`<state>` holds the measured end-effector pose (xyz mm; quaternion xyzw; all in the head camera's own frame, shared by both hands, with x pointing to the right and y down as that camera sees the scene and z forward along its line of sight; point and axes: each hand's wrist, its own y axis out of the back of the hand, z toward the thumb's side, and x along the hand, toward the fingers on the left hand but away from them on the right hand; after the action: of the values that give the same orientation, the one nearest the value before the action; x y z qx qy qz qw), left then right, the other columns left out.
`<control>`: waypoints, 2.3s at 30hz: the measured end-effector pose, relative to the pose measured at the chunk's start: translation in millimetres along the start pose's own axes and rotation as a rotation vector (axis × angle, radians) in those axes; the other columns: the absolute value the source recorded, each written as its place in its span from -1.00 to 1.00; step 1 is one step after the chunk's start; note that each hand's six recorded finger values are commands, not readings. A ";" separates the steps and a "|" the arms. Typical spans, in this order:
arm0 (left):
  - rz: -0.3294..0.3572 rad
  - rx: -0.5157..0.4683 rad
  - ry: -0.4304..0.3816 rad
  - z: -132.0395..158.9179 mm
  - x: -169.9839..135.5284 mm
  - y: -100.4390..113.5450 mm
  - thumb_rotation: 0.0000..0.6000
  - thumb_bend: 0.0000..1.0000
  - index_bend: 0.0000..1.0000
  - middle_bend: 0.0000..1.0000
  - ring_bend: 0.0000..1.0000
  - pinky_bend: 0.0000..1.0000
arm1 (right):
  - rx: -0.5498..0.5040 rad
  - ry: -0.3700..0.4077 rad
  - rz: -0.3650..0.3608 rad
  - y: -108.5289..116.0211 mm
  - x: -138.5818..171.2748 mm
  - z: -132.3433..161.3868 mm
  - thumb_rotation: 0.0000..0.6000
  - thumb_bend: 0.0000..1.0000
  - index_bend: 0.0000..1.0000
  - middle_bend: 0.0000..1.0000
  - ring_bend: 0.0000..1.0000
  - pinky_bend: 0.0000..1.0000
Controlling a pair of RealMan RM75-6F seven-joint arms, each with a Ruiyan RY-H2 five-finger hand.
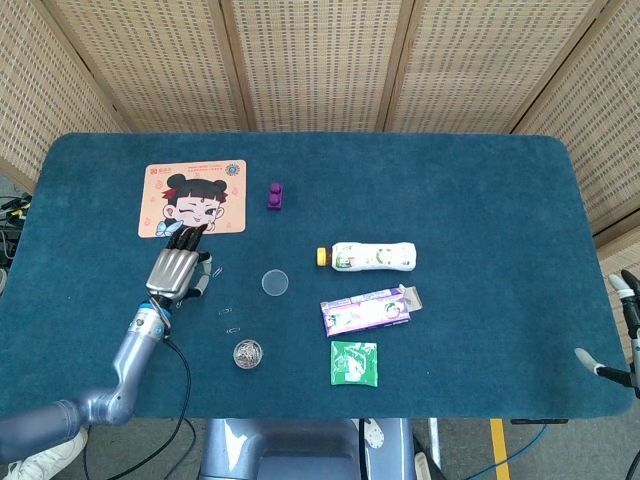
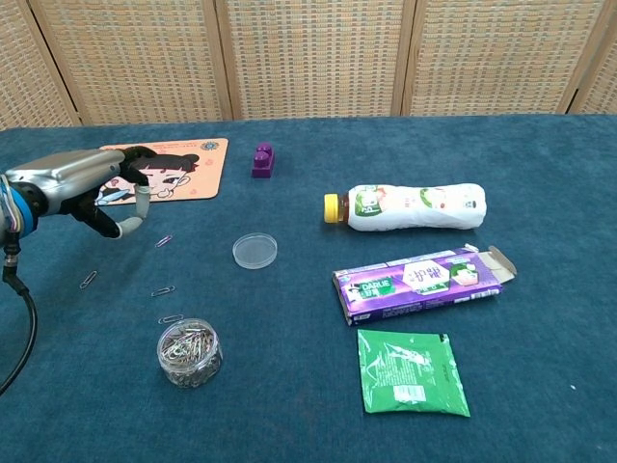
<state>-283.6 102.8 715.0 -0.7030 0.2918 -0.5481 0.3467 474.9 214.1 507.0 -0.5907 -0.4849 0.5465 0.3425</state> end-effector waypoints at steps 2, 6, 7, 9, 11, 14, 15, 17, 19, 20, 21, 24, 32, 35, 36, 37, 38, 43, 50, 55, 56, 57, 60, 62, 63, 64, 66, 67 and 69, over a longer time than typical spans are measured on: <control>0.007 0.013 -0.036 7.0 -6.9 5.1 1.00 -0.03 0.59 -1.00 -1.00 -1.00 | 0.000 0.000 0.000 0.1 0.3 0.0 1.00 -1.00 -1.00 -1.00 -1.00 -1.00; 0.008 0.042 -0.123 22.9 -24.2 11.6 1.00 -0.03 0.59 -1.00 -1.00 -1.00 | -0.001 0.000 -0.001 0.5 0.2 0.0 1.00 -1.00 -1.00 -1.00 -1.00 -1.00; 0.004 0.051 -0.154 28.0 -30.6 12.6 1.00 -0.04 0.59 -1.00 -1.00 -1.00 | -0.001 0.000 -0.001 0.6 0.2 -0.1 1.00 -1.00 -1.00 -1.00 -1.00 -1.00; -0.009 0.062 -0.201 35.6 -41.1 12.5 1.00 -0.04 0.59 -1.00 -1.00 -1.00 | -0.001 0.000 -0.001 0.7 0.4 -0.2 1.00 -1.00 -1.00 -1.00 -1.00 -1.00; -0.030 0.073 -0.253 43.7 -53.9 10.2 1.00 -0.04 0.59 -1.00 -1.00 -1.00 | -0.001 0.001 -0.002 0.9 0.6 0.0 1.00 -1.00 -1.00 -1.00 -1.00 -1.00; -0.058 0.091 -0.316 52.8 -71.2 5.1 1.00 -0.04 0.59 -1.00 -1.00 -1.00 | -0.001 0.003 -0.003 1.1 1.4 0.4 1.00 -1.00 -1.00 -1.00 -1.00 -1.00; -0.066 0.095 -0.332 55.1 -76.2 3.1 1.00 -0.04 0.59 -1.00 -1.00 -1.00 | -0.001 0.003 -0.003 1.0 1.5 0.5 1.00 -1.00 -1.00 -1.00 -1.00 -1.00; -0.085 0.095 -0.361 60.2 -86.9 -2.0 1.00 -0.04 0.59 -1.00 -1.00 -1.00 | -0.001 0.002 -0.003 1.2 1.6 0.5 1.00 -1.00 -1.00 -1.00 -1.00 -1.00; -0.103 0.086 -0.375 62.8 -93.7 -7.2 1.00 -0.03 0.59 -1.00 -1.00 -1.00 | -0.001 0.002 -0.004 1.6 1.6 0.5 1.00 -1.00 -1.00 -1.00 -1.00 -1.00; -0.109 0.085 -0.379 63.6 -95.3 -9.2 1.00 -0.03 0.59 -1.00 -1.00 -1.00 | -0.001 0.002 -0.005 1.8 1.5 0.4 1.00 -1.00 -1.00 -1.00 -1.00 -1.00; -0.118 0.086 -0.385 64.7 -96.9 -11.5 1.00 -0.03 0.59 -1.00 -1.00 -1.00 | -0.002 0.001 -0.005 1.8 1.5 0.2 1.00 -1.00 -1.00 -1.00 -1.00 -1.00; -0.139 0.094 -0.411 69.8 -102.3 -19.3 1.00 -0.03 0.59 -1.00 -1.00 -1.00 | -0.002 0.001 -0.005 1.9 1.4 -0.4 1.00 -1.00 -1.00 -1.00 -1.00 -1.00; -0.171 0.089 -0.451 83.2 -103.4 -33.2 1.00 -0.04 0.59 -1.00 -1.00 -1.00 | -0.004 0.001 -0.006 2.5 1.7 -0.5 1.00 -1.00 -1.00 -1.00 -1.00 -1.00; -0.170 0.101 -0.452 83.6 -103.3 -35.5 1.00 -0.03 0.49 -1.00 -1.00 -1.00 | -0.005 0.000 -0.006 2.6 1.7 -0.9 1.00 -1.00 -1.00 -1.00 -1.00 -1.00; -0.168 0.104 -0.451 83.2 -103.1 -35.8 1.00 -0.03 0.44 -1.00 -1.00 -1.00 | -0.004 0.000 -0.006 2.6 1.6 -0.9 1.00 -1.00 -1.00 -1.00 -1.00 -1.00; -0.164 0.106 -0.448 82.8 -102.7 -36.1 1.00 -0.03 0.37 -1.00 -1.00 -1.00 | -0.004 0.000 -0.006 2.6 1.5 -1.1 1.00 -1.00 -1.00 -1.00 -1.00 -1.00; -0.162 0.106 -0.447 82.8 -102.3 -36.3 1.00 -0.03 0.31 -1.00 -1.00 -1.00 | -0.005 0.001 -0.005 2.6 1.5 -1.0 1.00 -1.00 -1.00 -1.00 -1.00 -1.00; -0.158 0.090 -0.453 86.6 -101.0 -38.2 1.00 -0.25 -0.03 -1.00 -1.00 -1.00 | -0.004 0.004 -0.005 2.5 1.9 -0.3 1.00 -1.00 -1.00 -1.00 -1.00 -1.00; -0.159 0.044 -0.473 92.8 -101.3 -38.1 1.00 -0.70 -0.39 -1.00 -1.00 -1.00 | -0.003 0.001 -0.005 2.4 1.7 -0.7 1.00 -1.00 -1.00 -1.00 -1.00 -1.00; -0.140 0.007 -0.479 92.9 -100.2 -30.6 1.00 -0.71 -0.40 -1.00 -1.00 -1.00 | -0.003 0.001 -0.007 2.7 1.9 -0.3 1.00 -1.00 -1.00 -1.00 -1.00 -1.00; -0.133 0.000 -0.479 92.3 -99.8 -27.9 1.00 -0.71 -0.38 -1.00 -1.00 -1.00 | -0.004 0.001 -0.007 2.7 2.0 -0.4 1.00 -1.00 -1.00 -1.00 -1.00 -1.00; -0.124 -0.007 -0.477 91.3 -99.3 -24.8 1.00 -0.70 -0.37 -1.00 -1.00 -1.00 | -0.004 0.001 -0.007 2.7 2.0 -0.3 1.00 -1.00 -1.00 -1.00 -1.00 -1.00; -0.082 -0.022 -0.456 81.5 -94.6 -10.2 1.00 -0.70 -0.34 -1.00 -1.00 -1.00 | -0.004 0.002 -0.006 2.6 2.0 -0.2 1.00 -1.00 -1.00 -1.00 -1.00 -1.00; -0.053 -0.019 -0.423 67.8 -89.2 1.0 1.00 -0.70 -0.31 -1.00 -1.00 -1.00 | -0.005 0.003 -0.006 2.6 2.0 0.1 1.00 -1.00 -1.00 -1.00 -1.00 -1.00; -0.046 -0.015 -0.407 61.1 -86.7 4.5 1.00 -0.70 -0.29 -1.00 -1.00 -1.00 | -0.005 0.004 -0.006 2.6 2.0 0.1 1.00 -1.00 -1.00 -1.00 -1.00 -1.00; -0.039 -0.009 -0.386 52.8 -83.5 7.6 1.00 -0.69 -0.26 -1.00 -1.00 -1.00 | -0.005 0.004 -0.006 2.7 2.1 0.2 1.00 -1.00 -1.00 -1.00 -1.00 -1.00; -0.037 0.002 -0.350 39.7 -77.8 8.9 1.00 -0.67 -0.19 -1.00 -1.00 -1.00 | -0.005 0.004 -0.006 2.8 2.2 0.5 1.00 -1.00 -1.00 -1.00 -1.00 -1.00; -0.039 0.009 -0.323 29.5 -73.4 8.7 1.00 -0.65 -0.16 -1.00 -1.00 -1.00 | -0.005 0.005 -0.007 2.7 2.3 0.9 1.00 -1.00 -1.00 -1.00 -1.00 -1.00; -0.044 0.022 -0.284 13.4 -66.5 7.6 1.00 -0.60 -0.12 -1.00 -1.00 -1.00 | -0.004 0.005 -0.006 2.6 2.3 1.3 1.00 -1.00 -1.00 -1.00 -1.00 -1.00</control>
<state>-286.0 153.1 668.9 -0.7760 0.2182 -0.4536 0.3800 474.1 215.4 503.6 -0.5914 -0.4870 0.5428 0.3442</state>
